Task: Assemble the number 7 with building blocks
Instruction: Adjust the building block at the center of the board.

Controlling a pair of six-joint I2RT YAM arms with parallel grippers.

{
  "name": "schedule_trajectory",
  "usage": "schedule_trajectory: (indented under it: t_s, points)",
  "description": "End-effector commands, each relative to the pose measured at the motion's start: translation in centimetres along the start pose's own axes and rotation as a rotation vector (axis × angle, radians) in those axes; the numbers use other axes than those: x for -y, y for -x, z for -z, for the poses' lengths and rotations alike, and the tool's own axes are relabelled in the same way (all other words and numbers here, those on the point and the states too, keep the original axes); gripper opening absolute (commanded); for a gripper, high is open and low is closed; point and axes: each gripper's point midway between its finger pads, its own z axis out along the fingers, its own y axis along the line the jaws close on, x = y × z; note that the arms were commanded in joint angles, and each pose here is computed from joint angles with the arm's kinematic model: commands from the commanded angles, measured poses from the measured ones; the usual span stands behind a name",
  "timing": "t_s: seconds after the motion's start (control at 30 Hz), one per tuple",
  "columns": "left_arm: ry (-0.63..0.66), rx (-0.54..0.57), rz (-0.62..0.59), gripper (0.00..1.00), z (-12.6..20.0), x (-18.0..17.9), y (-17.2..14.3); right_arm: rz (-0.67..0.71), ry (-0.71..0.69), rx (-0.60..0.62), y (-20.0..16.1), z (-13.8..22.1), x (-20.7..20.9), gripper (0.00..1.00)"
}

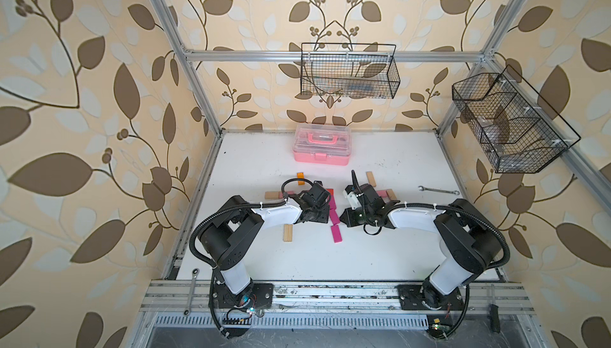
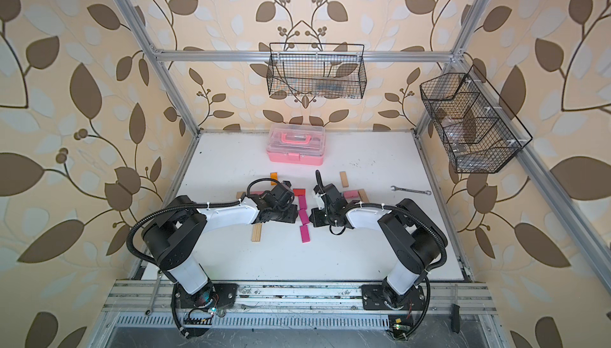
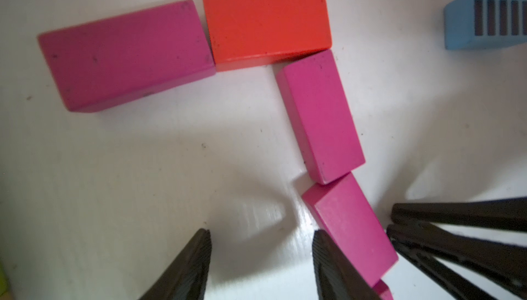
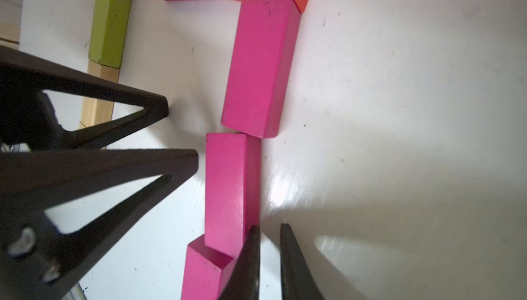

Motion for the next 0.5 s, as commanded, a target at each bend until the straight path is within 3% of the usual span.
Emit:
schedule_trajectory:
  t_s: [0.0, 0.47]
  points:
    - [0.037, -0.022, -0.024, 0.59, -0.23, -0.33, -0.36, 0.007, -0.021, -0.042, -1.47, -0.66, 0.59, 0.16]
    - [0.031, -0.040, -0.031, 0.59, -0.82, -0.06, -0.48, 0.003, -0.019, -0.048, -1.95, -0.76, 0.54, 0.16]
